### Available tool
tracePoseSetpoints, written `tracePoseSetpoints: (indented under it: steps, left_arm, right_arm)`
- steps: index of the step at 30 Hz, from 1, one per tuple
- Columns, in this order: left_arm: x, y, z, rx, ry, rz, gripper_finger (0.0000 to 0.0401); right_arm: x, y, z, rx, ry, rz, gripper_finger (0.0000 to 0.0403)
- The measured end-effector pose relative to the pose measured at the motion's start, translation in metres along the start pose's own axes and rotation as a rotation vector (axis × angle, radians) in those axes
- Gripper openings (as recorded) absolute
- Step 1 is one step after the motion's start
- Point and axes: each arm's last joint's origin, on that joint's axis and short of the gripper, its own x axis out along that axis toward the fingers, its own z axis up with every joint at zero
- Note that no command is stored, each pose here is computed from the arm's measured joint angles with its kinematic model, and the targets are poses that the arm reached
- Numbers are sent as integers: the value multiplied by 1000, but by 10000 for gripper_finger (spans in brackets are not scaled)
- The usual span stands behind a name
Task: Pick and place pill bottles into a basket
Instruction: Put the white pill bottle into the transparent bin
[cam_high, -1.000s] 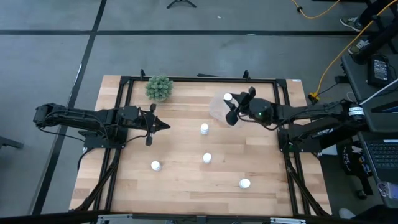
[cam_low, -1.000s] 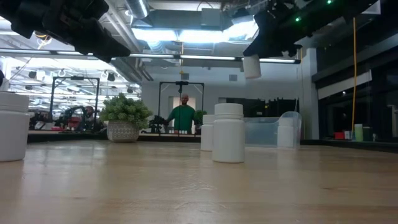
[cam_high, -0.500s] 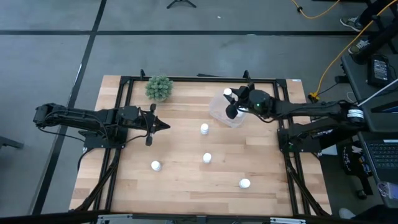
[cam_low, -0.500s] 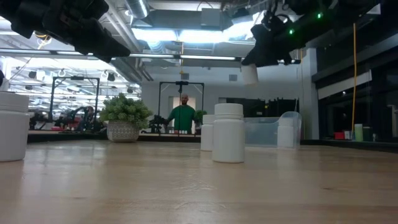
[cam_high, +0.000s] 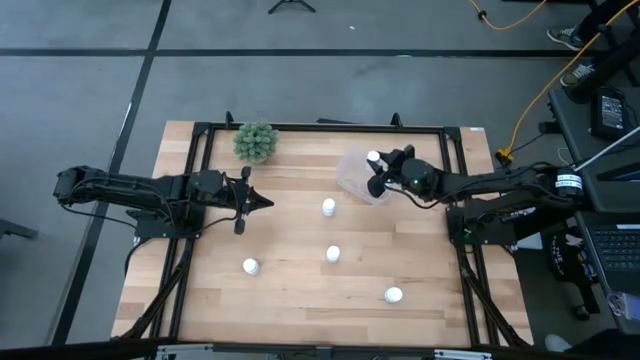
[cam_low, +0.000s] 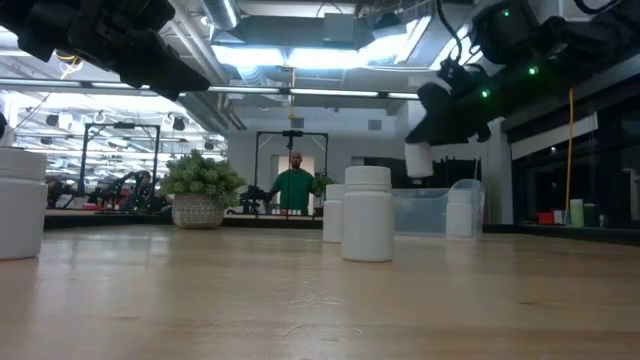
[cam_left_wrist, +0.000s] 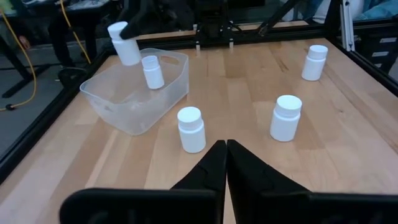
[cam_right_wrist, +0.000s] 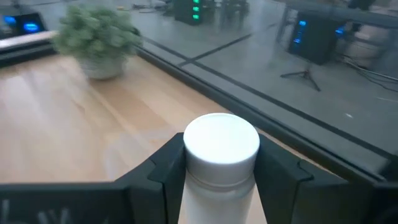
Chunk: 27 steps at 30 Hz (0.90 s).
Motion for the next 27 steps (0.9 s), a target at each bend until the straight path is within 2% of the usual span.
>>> tracePoseSetpoints:
  steps: [10, 19, 24, 27]
  left_arm:
    - [0, 0, 0, 0, 0, 0, 7]
    - [0, 0, 0, -1, -3, 1, 2]
    - [0, 0, 0, -15, -2, 0, 6]
    - [0, 0, 0, -15, -2, 1, 7]
  right_arm:
    - [-7, -10, -26, 85, -57, -7, 150]
    - [14, 4, -35, 0, -14, -9, 150]
    - [24, 6, -45, -18, 7, -84, 150]
    - [26, 6, -49, -21, 17, -87, 150]
